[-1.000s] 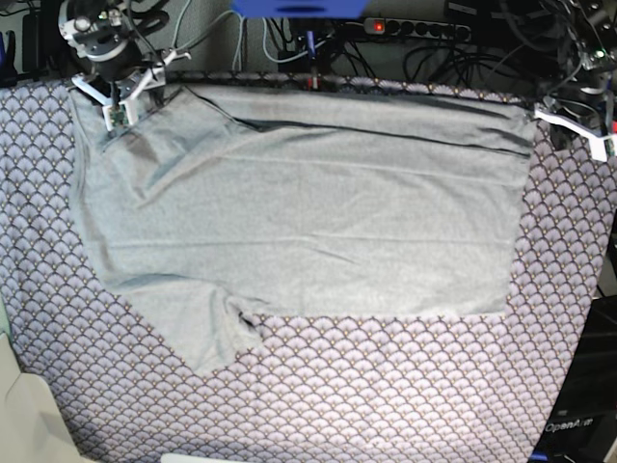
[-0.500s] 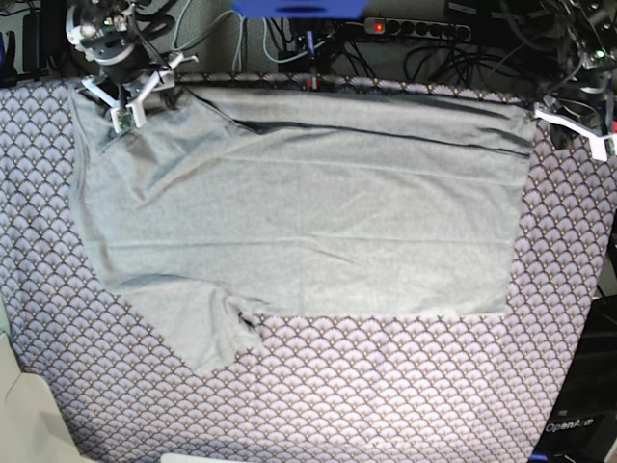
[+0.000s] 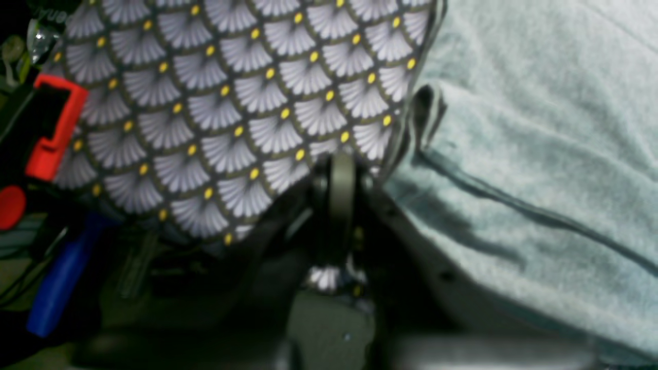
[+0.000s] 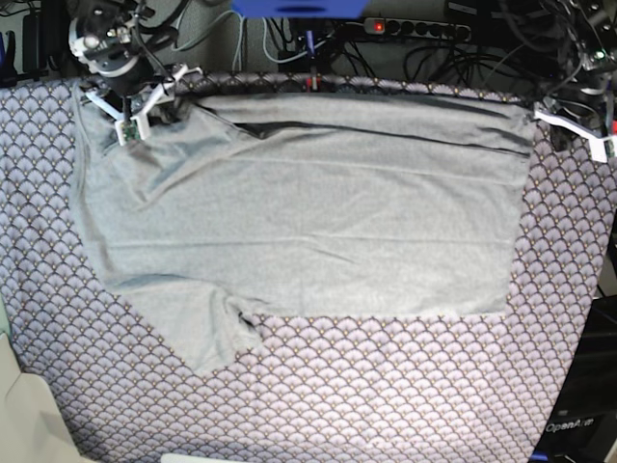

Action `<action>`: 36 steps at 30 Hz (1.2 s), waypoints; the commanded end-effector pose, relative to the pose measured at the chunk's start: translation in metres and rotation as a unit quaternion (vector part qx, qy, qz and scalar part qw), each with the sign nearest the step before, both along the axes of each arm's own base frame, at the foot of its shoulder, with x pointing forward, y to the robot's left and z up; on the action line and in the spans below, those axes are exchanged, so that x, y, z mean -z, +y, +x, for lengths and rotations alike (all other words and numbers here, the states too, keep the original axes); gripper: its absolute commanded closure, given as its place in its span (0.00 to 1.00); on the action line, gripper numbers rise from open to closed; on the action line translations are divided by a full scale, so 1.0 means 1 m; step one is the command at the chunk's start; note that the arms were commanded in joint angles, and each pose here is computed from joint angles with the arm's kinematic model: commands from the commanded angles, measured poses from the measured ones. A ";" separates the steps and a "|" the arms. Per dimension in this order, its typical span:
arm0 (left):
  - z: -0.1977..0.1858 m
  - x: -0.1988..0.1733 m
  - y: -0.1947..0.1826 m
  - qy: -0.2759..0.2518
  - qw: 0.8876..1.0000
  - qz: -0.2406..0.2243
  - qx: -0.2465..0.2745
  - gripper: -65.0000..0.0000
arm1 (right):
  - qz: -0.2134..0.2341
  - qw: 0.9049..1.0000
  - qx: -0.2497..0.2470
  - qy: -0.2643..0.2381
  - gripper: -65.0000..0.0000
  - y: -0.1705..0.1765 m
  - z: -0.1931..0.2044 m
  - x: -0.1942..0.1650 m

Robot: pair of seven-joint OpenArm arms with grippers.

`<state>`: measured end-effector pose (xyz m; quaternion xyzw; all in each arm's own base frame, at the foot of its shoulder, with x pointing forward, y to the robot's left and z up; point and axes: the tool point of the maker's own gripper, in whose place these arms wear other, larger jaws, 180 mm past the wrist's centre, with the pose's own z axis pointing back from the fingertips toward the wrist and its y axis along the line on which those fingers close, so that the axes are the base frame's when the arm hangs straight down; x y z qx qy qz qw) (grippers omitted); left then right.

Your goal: Fold the T-shirt properly

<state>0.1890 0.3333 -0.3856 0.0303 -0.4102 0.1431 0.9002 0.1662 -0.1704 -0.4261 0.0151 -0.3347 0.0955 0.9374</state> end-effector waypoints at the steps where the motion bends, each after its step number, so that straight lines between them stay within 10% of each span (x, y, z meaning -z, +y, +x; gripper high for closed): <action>1: 0.006 -0.011 0.005 -0.018 1.000 0.011 0.005 1.00 | 0.002 1.000 -0.002 -0.026 0.83 0.001 0.012 -0.010; 5: 0.006 -0.011 0.005 -0.019 1.000 0.011 0.005 1.00 | 0.001 1.000 -0.001 -0.029 1.00 0.000 0.013 -0.012; 36: 0.005 -0.013 0.005 -0.018 1.000 0.013 0.006 1.00 | -0.087 0.991 -0.031 -0.099 1.00 -0.007 0.099 -0.071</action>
